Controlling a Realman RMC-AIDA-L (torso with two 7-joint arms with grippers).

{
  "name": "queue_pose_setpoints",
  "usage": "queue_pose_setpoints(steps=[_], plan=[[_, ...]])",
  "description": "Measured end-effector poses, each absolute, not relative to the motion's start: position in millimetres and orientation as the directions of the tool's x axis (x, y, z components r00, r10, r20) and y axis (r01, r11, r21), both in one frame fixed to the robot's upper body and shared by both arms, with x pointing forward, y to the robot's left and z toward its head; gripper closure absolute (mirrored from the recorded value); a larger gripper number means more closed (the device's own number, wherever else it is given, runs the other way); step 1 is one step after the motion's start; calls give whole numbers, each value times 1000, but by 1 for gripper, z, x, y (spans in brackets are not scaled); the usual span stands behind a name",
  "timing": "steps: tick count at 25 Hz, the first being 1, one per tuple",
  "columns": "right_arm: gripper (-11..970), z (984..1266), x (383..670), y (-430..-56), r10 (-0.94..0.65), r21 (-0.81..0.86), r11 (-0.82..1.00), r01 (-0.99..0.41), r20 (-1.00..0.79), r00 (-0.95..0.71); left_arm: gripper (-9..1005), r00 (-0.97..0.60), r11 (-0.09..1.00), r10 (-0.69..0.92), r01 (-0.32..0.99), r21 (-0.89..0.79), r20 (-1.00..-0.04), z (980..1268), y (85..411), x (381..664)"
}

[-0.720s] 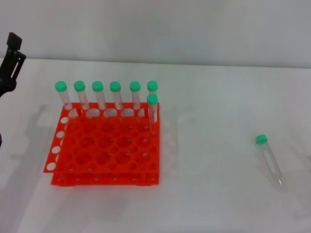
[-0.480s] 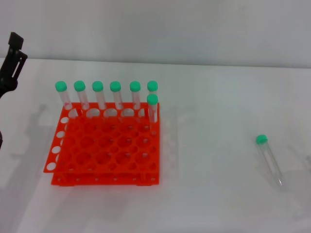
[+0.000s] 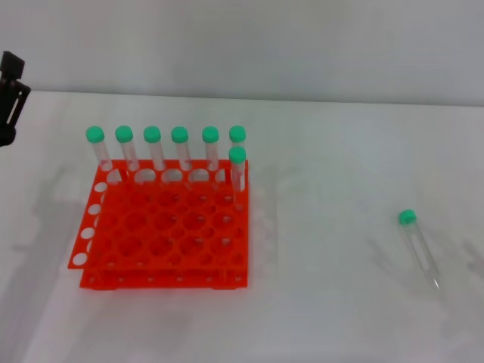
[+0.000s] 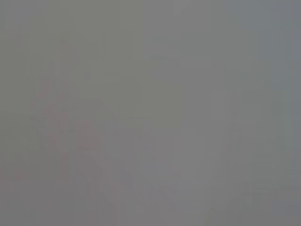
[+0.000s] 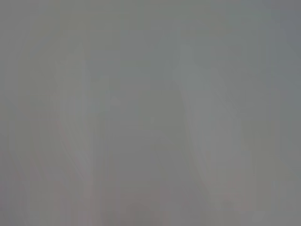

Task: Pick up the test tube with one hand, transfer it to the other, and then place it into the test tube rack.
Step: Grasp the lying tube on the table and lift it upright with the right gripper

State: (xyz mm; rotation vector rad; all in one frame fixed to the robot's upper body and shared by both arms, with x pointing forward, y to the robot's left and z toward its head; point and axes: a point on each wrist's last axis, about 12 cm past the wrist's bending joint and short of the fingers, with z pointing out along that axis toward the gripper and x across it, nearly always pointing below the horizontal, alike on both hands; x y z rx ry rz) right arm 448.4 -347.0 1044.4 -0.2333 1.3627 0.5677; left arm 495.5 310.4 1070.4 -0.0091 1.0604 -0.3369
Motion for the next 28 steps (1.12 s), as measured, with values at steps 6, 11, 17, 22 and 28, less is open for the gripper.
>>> queue_pose_setpoints(steps=[6, 11, 17, 22, 28], plan=[[103, 1065, 475, -360, 248, 232, 768, -597, -967, -57, 103, 434, 951, -277, 251, -180, -857, 1067, 316, 488], [103, 1096, 499, -365, 184, 316, 672, -670, -947, -263, 104, 408, 953, -265, 251, -171, -874, 1062, 316, 486], [103, 1140, 523, -361, -14, 292, 711, -639, -904, -428, 104, 400, 953, -266, 246, -176, -877, 1060, 318, 482], [103, 1175, 533, -341, -131, 259, 747, -613, -846, -517, 104, 391, 947, -291, 247, -205, -873, 1057, 319, 475], [103, 1201, 537, -328, -168, 228, 816, -531, -786, -595, 104, 384, 928, -348, 270, -256, -856, 1057, 322, 470]])
